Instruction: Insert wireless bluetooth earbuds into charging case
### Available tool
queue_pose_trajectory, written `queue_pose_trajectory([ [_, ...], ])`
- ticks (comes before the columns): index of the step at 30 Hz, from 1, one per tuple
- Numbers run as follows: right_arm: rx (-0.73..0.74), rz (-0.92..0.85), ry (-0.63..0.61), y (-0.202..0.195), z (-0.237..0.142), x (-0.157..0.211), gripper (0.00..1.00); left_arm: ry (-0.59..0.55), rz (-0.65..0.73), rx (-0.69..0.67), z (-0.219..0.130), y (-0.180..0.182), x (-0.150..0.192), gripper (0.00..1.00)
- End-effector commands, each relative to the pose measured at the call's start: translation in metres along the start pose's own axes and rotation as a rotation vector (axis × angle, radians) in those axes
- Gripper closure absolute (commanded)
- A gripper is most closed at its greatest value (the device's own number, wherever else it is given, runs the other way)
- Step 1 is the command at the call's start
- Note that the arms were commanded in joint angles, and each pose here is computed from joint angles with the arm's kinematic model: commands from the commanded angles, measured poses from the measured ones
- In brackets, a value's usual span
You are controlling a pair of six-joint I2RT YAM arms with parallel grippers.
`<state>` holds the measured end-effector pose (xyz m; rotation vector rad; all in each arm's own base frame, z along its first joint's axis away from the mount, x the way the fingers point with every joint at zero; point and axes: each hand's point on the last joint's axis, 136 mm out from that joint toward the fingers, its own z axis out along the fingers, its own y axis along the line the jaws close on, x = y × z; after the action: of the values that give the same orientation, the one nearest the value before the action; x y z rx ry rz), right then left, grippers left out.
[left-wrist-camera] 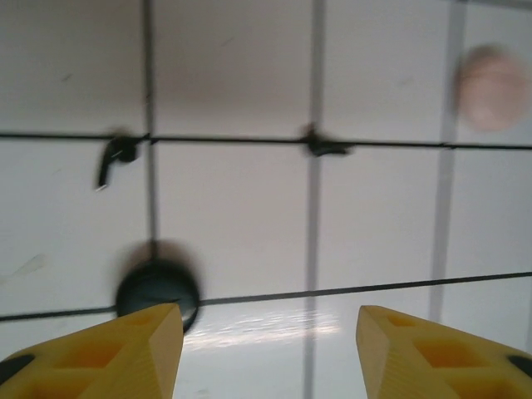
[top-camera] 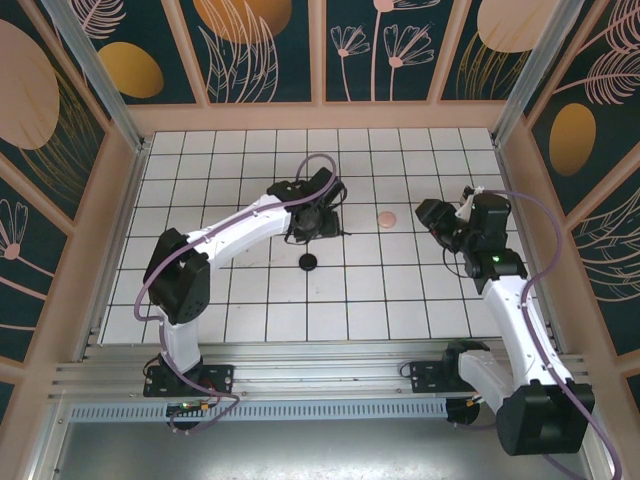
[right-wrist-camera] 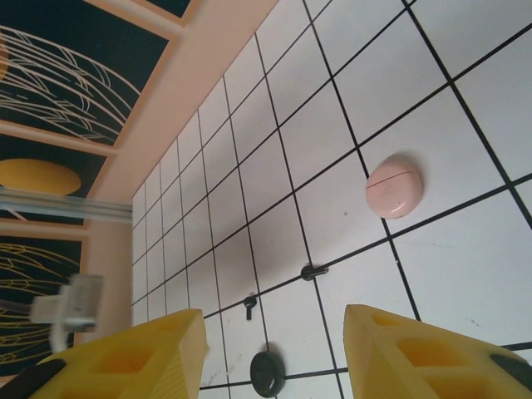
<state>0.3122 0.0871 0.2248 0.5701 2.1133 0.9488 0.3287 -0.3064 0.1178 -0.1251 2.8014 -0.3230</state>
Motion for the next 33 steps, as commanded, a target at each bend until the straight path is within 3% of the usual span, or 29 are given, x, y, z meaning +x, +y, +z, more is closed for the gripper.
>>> queue_pose_trajectory([
  [1,-0.006,-0.034,-0.003,0.013,0.001,-0.002,0.52,0.0,-0.007,-0.101,-0.001,0.026,0.01,0.4],
  [9,0.007,-0.039,0.019,0.015,0.007,0.01,0.52,0.053,0.011,-0.173,0.026,0.044,0.027,0.35],
  [25,0.021,-0.041,0.025,0.015,0.007,0.016,0.52,0.145,-0.007,-0.152,0.074,0.047,0.05,0.34],
  [33,0.022,-0.044,0.03,0.014,0.01,0.016,0.52,0.146,-0.011,-0.172,0.081,0.055,0.052,0.35],
])
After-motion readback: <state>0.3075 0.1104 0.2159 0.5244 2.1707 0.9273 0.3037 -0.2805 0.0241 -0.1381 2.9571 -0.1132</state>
